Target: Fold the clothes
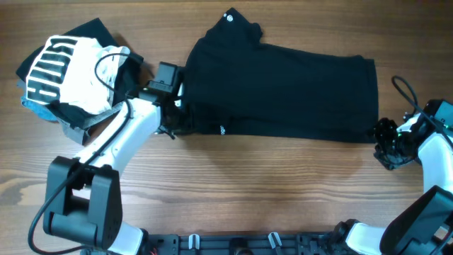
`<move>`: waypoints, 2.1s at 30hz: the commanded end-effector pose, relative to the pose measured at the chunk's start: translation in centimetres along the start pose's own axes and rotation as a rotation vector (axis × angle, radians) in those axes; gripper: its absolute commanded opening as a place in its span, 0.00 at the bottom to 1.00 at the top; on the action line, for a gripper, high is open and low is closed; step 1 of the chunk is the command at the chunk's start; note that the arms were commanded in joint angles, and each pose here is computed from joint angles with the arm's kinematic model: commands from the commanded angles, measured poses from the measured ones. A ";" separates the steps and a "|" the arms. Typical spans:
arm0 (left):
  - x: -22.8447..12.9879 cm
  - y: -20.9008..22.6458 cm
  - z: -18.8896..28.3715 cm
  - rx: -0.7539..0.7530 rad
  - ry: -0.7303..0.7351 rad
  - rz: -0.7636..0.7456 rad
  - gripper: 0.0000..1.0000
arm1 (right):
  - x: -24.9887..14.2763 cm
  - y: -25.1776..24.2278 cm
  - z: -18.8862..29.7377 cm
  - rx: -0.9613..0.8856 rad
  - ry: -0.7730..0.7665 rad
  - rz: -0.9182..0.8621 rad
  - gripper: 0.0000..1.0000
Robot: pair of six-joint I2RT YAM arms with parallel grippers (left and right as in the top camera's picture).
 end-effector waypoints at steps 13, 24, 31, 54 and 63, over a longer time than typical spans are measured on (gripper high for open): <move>0.7 0.3 -0.1 -0.020 -0.012 -0.002 0.11 | 2.4 0.9 -1.2 0.068 -0.108 -0.052 0.26; 0.6 0.1 -0.1 -0.038 -0.006 -0.002 0.10 | 2.1 -0.4 -5.5 0.020 0.027 -0.110 0.35; 0.6 0.1 -0.1 -0.037 -0.006 -0.002 0.10 | 2.3 0.4 -4.2 0.067 0.014 -0.098 0.43; 0.6 0.1 -0.1 -0.037 -0.006 -0.002 0.12 | 2.4 1.2 -3.0 0.108 -0.030 -0.038 0.47; 0.7 0.1 -0.1 -0.037 -0.006 -0.002 0.12 | 3.2 1.9 -3.4 0.176 -0.050 -0.032 0.23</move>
Point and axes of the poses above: each gripper's point midway between its finger pads, its own z axis back along the fingers, its own y axis along the line the jaws close on, x = y × z, the point moved 8 cm from there along z, back along the fingers, and after that the axes turned 3 degrees about -z, right-handed, at the moved point
